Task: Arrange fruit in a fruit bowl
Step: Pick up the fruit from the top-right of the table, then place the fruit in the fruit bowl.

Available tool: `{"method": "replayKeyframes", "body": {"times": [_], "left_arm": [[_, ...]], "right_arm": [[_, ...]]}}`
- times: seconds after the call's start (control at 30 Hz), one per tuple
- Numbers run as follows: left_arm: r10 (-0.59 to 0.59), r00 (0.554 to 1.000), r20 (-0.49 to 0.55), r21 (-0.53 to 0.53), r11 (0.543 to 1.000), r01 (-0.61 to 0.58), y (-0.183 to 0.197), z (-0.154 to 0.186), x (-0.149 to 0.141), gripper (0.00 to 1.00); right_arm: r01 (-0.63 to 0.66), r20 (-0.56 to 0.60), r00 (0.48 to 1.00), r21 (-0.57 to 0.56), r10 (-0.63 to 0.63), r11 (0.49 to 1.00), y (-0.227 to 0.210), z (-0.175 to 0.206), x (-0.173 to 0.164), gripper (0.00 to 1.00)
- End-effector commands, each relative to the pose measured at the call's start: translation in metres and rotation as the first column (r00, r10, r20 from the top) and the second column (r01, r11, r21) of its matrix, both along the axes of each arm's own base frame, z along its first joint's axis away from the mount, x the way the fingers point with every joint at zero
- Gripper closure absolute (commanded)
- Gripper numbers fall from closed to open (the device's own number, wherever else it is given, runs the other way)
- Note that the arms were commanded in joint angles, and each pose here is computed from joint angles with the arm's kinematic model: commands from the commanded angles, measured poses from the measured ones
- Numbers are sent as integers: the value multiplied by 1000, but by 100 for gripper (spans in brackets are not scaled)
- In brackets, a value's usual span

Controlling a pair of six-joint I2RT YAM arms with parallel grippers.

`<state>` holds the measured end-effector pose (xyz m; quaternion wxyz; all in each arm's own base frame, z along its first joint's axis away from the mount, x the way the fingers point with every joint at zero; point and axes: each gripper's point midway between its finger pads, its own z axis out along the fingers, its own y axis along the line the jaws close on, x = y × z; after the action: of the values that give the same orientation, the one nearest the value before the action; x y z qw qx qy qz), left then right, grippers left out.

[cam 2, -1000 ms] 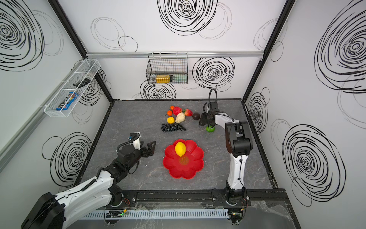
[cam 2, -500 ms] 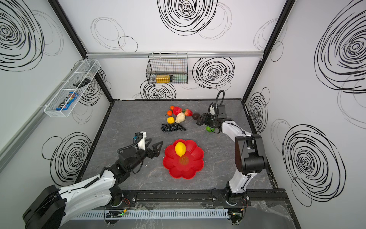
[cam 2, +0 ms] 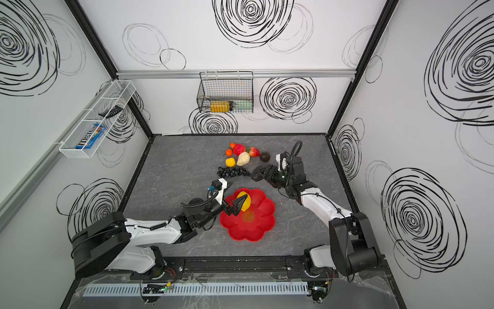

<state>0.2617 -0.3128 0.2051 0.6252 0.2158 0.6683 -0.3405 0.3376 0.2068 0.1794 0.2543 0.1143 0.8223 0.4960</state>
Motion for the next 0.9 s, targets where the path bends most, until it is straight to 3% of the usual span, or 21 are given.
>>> {"method": "replayKeyframes", "body": {"times": [0.0,0.33,0.87], "left_arm": [[9,991,132,-83,997,2,-7,38,0,2],[75,992,103,-93,993,-66,-11,28,15,5],[112,991,71,-102,989,-105,-14,24,26,15]], "right_arm": [[-30,46,999,101,25,994,19,30,-13,39],[-100,39,995,167,94,981,45,34,-49,39],[-133,49,991,187,126,973,56,46,-67,39]]}}
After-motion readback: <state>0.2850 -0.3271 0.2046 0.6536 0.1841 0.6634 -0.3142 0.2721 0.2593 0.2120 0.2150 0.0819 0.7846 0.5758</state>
